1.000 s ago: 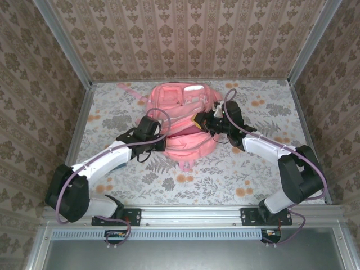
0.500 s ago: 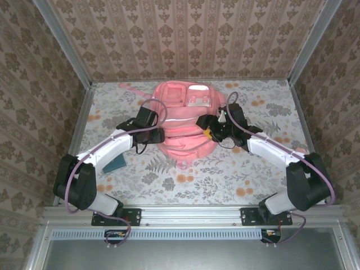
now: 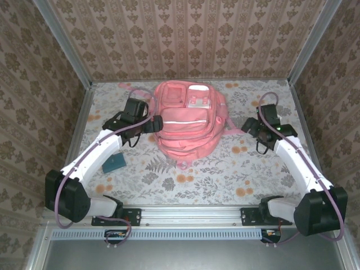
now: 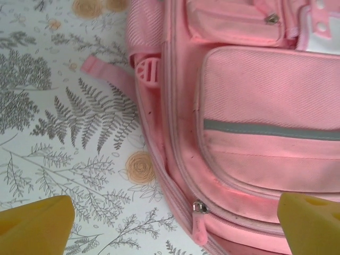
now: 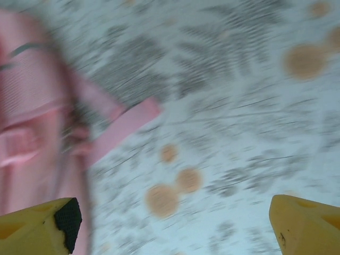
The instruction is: Pack the student bag
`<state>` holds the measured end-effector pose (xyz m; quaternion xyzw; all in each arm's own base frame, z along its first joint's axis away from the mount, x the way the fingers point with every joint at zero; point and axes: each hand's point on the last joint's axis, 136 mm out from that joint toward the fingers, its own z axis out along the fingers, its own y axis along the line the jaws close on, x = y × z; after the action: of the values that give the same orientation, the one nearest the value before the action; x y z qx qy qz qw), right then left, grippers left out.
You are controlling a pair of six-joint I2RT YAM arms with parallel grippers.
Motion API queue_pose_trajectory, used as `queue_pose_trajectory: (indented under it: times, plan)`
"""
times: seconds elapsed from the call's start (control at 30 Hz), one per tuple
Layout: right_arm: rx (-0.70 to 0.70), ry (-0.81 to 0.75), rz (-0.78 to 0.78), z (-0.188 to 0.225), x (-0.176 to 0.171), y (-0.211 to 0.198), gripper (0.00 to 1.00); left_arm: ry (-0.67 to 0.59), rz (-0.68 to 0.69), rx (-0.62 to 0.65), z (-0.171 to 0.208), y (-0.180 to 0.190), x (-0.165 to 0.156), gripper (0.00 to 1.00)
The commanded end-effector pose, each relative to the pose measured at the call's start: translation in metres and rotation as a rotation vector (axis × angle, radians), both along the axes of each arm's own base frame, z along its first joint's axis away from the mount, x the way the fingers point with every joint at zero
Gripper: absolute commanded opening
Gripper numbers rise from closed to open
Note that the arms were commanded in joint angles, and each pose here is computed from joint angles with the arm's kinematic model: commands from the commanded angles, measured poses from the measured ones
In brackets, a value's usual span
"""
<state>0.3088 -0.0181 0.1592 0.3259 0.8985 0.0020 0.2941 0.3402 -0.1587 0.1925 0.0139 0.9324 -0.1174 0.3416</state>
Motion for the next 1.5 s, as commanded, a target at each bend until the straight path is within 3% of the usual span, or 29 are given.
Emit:
queue_pose_trajectory:
  times: [0.0, 0.2, 0.4, 0.57, 0.87, 1.0, 1.17, 1.37, 1.47]
  plan:
    - [-0.174, 0.148, -0.141, -0.001, -0.025, -0.059, 0.95, -0.039, -0.041, -0.015, 0.023, -0.008, 0.011, 1.0]
    - [-0.181, 0.265, -0.348, -0.021, -0.056, -0.117, 0.97, -0.064, -0.061, -0.03, 0.039, -0.015, 0.023, 1.0]
    - [-0.232, 0.329, -0.5, -0.034, -0.078, -0.152, 0.99, -0.066, -0.038, -0.047, 0.044, -0.008, 0.032, 1.0]
    - [-0.194, 0.341, -0.587, -0.049, -0.097, -0.169, 0.99, -0.081, -0.034, -0.065, 0.048, -0.009, 0.034, 1.0]
    - [-0.008, 0.348, -0.488, -0.087, -0.067, -0.165, 0.97, -0.068, -0.053, -0.104, 0.044, -0.018, 0.037, 1.0]
    - [0.001, 0.363, -0.491, -0.093, -0.07, -0.167, 0.84, -0.069, -0.093, -0.111, 0.044, -0.023, 0.036, 1.0]
    - [-0.016, 0.337, -0.48, -0.085, -0.071, -0.167, 0.63, -0.063, -0.16, -0.105, 0.04, -0.033, 0.035, 1.0]
    - [-0.038, 0.252, -0.394, -0.05, -0.058, -0.148, 0.61, -0.07, -0.268, -0.054, 0.033, -0.046, 0.035, 1.0]
    - [0.012, 0.184, -0.288, -0.033, -0.038, -0.119, 0.61, -0.083, -0.407, -0.033, 0.03, -0.07, 0.025, 1.0]
